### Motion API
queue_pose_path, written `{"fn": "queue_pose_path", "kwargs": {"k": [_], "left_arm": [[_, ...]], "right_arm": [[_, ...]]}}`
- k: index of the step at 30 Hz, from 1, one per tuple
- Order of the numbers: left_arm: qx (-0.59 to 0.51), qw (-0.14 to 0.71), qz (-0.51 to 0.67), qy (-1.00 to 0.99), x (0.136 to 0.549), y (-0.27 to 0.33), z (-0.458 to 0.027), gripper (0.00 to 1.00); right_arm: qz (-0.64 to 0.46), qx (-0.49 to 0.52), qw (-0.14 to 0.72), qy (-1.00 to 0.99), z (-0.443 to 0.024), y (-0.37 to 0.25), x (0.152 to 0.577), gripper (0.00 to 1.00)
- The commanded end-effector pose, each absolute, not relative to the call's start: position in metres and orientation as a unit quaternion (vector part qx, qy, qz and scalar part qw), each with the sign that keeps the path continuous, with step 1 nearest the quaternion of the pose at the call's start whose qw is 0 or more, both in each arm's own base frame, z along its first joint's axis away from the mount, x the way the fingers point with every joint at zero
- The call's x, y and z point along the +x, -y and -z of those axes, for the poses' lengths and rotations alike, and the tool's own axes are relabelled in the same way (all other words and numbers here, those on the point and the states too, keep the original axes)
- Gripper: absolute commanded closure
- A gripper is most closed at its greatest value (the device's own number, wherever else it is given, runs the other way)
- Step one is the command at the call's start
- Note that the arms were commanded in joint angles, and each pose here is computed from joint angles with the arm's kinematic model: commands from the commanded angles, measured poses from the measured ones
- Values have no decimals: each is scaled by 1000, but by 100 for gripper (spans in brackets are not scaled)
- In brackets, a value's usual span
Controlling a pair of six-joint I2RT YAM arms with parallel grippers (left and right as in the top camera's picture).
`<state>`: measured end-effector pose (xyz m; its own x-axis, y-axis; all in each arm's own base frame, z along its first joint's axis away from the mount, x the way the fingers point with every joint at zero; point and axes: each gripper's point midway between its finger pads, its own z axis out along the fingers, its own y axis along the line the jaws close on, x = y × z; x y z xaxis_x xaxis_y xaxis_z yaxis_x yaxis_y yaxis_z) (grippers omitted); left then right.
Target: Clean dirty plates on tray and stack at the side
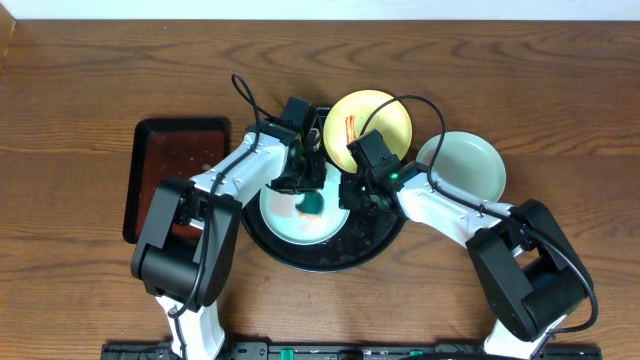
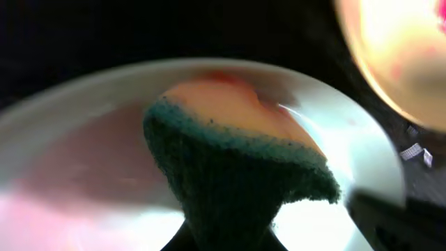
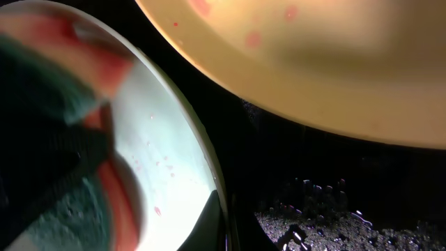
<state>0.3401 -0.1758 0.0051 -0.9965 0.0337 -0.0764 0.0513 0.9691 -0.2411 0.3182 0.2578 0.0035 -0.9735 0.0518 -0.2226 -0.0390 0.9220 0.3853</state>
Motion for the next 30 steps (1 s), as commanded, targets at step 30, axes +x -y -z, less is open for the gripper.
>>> {"fn": "queue_pose_path", "kwargs": {"k": [30], "left_arm": [[-99, 44, -35, -993, 359, 56, -80, 93]], "right_arm": [[-89, -49, 205, -973, -77, -220, 319, 99]]}}
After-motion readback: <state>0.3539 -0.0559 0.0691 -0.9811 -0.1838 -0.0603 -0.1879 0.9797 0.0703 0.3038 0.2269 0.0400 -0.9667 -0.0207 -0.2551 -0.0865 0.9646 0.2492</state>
